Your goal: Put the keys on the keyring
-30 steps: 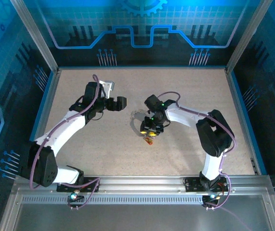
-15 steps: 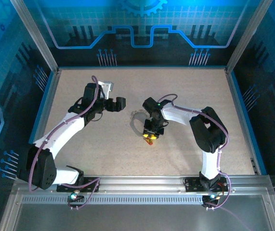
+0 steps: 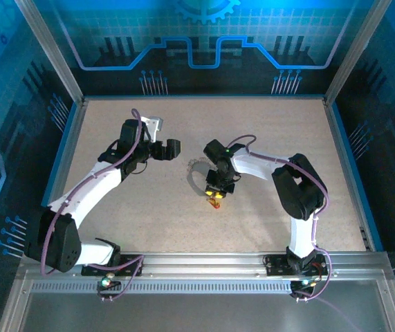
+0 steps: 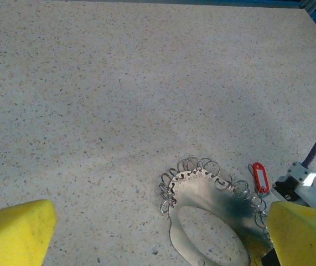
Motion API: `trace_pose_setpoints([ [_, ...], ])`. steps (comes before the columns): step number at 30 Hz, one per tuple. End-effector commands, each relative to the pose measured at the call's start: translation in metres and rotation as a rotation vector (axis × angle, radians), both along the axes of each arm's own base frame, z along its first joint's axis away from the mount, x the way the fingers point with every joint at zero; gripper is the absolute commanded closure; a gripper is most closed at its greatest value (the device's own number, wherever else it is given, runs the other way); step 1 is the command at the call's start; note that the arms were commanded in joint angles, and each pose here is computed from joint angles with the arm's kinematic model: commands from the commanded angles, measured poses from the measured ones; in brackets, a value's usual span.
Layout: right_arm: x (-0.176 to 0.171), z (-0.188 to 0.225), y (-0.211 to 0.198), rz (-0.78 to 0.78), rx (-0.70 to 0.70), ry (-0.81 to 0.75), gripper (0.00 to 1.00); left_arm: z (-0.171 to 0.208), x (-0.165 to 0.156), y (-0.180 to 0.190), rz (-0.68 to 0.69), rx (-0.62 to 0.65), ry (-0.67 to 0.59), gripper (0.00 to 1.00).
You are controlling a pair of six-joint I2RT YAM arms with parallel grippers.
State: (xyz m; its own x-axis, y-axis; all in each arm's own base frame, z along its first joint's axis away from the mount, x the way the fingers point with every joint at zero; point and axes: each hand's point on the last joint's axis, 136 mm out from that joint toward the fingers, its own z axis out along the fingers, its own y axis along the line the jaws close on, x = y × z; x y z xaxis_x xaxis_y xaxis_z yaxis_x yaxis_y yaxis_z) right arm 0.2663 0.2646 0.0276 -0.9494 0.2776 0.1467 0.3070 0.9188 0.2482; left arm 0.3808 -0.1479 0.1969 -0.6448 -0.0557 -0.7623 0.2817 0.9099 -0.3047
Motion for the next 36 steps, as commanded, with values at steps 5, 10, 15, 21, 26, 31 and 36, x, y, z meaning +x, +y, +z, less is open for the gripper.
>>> trace_pose_setpoints([
  [5, 0.002, 0.002, 0.014, -0.005, 0.030, -0.001, 0.84, 0.003, 0.001, 0.002, 0.008, 0.008, -0.023, 0.01],
  [10, 0.007, 0.014, 0.010, -0.012, 0.028, -0.057, 0.88, 0.002, 0.001, 0.002, 0.006, 0.013, -0.023, 0.01],
  [15, 0.005, 0.015, 0.007, -0.026, 0.028, -0.066, 0.88, 0.001, 0.001, 0.001, 0.004, 0.014, -0.025, 0.01],
  [21, -0.005, -0.005, 0.009, -0.048, 0.042, 0.008, 0.82, 0.001, 0.000, 0.001, 0.001, 0.017, -0.029, 0.01],
  [26, -0.006, -0.009, 0.010, -0.043, 0.044, 0.033, 0.79, 0.003, -0.001, 0.000, 0.001, 0.025, -0.038, 0.01],
  [31, -0.004, -0.005, 0.009, -0.030, 0.029, 0.022, 0.84, 0.004, -0.001, 0.000, -0.004, 0.033, -0.041, 0.01],
  [36, -0.006, -0.009, 0.010, -0.027, 0.024, 0.041, 0.88, 0.004, -0.002, 0.000, -0.006, 0.036, -0.044, 0.01],
])
